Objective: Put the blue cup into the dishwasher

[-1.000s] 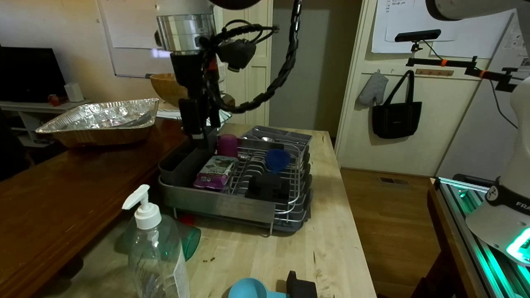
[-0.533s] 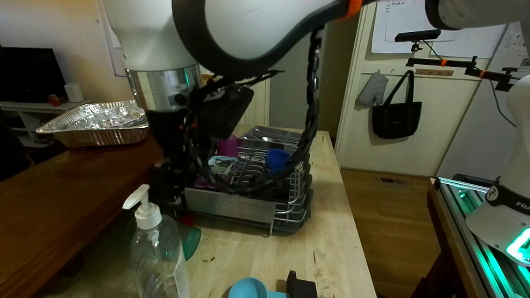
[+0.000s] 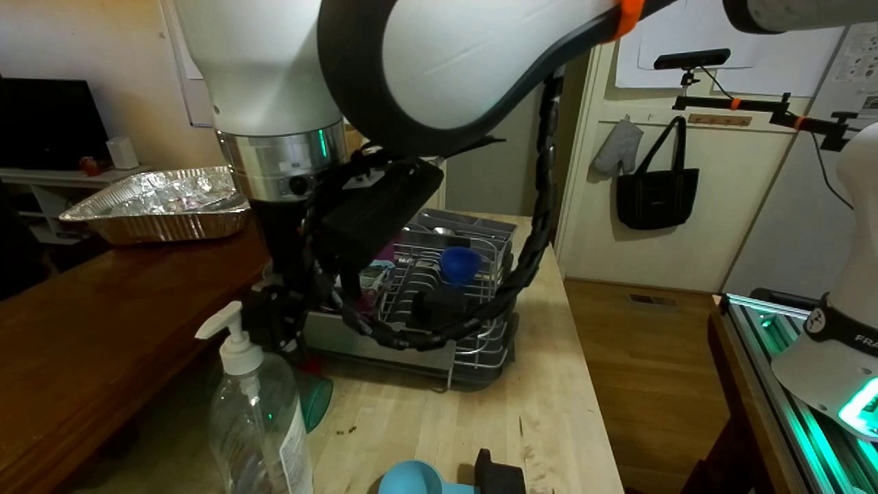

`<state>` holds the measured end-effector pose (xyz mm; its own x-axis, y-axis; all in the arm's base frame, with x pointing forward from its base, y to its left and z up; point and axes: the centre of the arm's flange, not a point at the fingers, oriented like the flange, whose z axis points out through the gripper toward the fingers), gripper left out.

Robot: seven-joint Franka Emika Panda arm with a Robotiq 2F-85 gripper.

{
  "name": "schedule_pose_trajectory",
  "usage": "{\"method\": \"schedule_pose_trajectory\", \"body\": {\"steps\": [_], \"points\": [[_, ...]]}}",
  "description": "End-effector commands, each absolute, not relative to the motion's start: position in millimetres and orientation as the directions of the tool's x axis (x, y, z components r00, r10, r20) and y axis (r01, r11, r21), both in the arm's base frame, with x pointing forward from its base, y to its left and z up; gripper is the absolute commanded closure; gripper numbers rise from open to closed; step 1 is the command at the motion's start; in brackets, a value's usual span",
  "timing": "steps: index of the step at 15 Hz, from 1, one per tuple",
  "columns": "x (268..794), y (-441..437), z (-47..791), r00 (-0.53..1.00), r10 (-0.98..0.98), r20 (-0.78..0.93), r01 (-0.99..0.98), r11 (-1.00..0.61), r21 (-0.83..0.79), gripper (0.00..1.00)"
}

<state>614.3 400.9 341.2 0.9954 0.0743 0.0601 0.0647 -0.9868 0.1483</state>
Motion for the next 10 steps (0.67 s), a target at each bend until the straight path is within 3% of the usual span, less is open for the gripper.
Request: {"method": "schedule_pose_trajectory", "body": {"steps": [1,4,10], "points": [[595,382,332,0.993,0.020,0.114,-0.003,-0.979,0.205,0.00],[587,374,328,0.987,0.074,0.146,0.037,-0.970,0.240,0.00],[590,371,288,0.903,0.396,0.168,0.327,-0.886,0.329,0.00]]}}
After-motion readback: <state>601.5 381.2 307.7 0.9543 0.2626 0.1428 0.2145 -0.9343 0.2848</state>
